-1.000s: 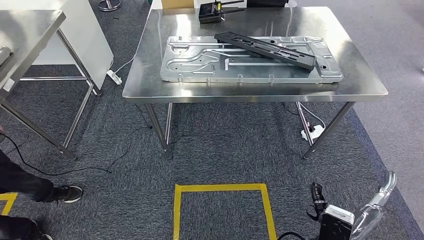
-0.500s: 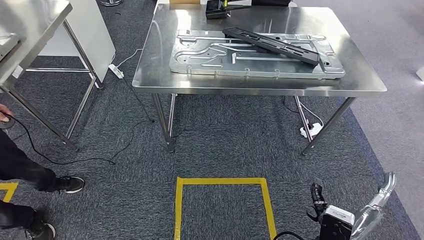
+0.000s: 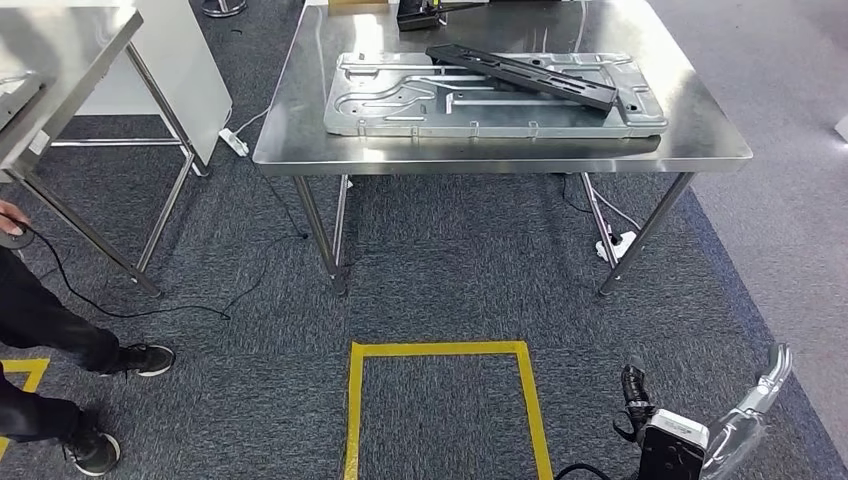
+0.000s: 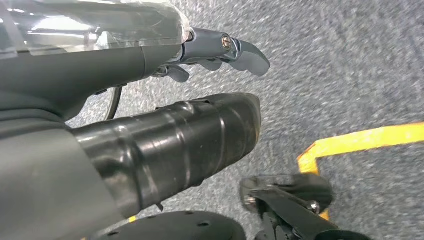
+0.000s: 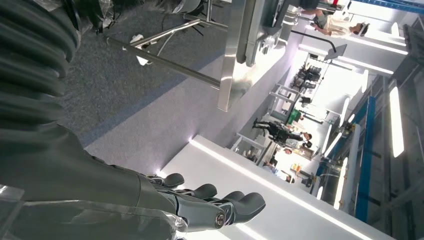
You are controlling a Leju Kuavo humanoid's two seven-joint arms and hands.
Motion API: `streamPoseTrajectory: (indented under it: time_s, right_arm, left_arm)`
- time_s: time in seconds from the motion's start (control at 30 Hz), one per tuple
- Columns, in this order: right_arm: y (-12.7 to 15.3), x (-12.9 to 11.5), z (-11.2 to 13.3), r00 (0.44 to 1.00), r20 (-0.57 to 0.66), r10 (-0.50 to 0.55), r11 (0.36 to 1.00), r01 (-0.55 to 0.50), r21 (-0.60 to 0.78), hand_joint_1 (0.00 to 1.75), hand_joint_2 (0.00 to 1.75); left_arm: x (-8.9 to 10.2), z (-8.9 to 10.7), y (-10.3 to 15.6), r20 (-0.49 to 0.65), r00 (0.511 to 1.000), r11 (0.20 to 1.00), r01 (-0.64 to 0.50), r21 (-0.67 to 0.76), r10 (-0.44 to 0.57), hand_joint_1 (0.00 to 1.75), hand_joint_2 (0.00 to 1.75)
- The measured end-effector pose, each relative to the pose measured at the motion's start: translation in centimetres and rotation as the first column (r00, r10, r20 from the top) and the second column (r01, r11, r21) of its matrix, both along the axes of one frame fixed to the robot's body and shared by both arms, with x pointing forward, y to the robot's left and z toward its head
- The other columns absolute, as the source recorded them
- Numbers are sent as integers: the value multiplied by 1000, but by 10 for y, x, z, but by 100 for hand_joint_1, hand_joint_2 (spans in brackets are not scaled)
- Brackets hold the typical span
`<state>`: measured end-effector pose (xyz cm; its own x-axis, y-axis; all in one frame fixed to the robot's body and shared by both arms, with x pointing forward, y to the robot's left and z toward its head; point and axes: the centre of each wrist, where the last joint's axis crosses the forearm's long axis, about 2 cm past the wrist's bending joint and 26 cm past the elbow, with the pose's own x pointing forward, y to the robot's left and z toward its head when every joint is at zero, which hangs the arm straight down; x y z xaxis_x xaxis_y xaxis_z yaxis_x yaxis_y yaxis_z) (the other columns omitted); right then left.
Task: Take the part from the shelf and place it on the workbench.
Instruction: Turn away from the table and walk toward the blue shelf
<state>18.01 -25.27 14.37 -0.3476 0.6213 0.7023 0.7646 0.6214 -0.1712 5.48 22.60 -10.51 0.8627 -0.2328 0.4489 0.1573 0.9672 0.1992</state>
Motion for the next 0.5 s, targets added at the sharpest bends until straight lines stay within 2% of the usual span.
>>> streamPoseTrajectory:
  time_s: [0.5]
  right_arm:
    - [0,0,0,1000,-2,0,1000,0,0,0,175]
  left_arm:
    - [1,0,0,2,1000,1000,-3,-1,3,0,0]
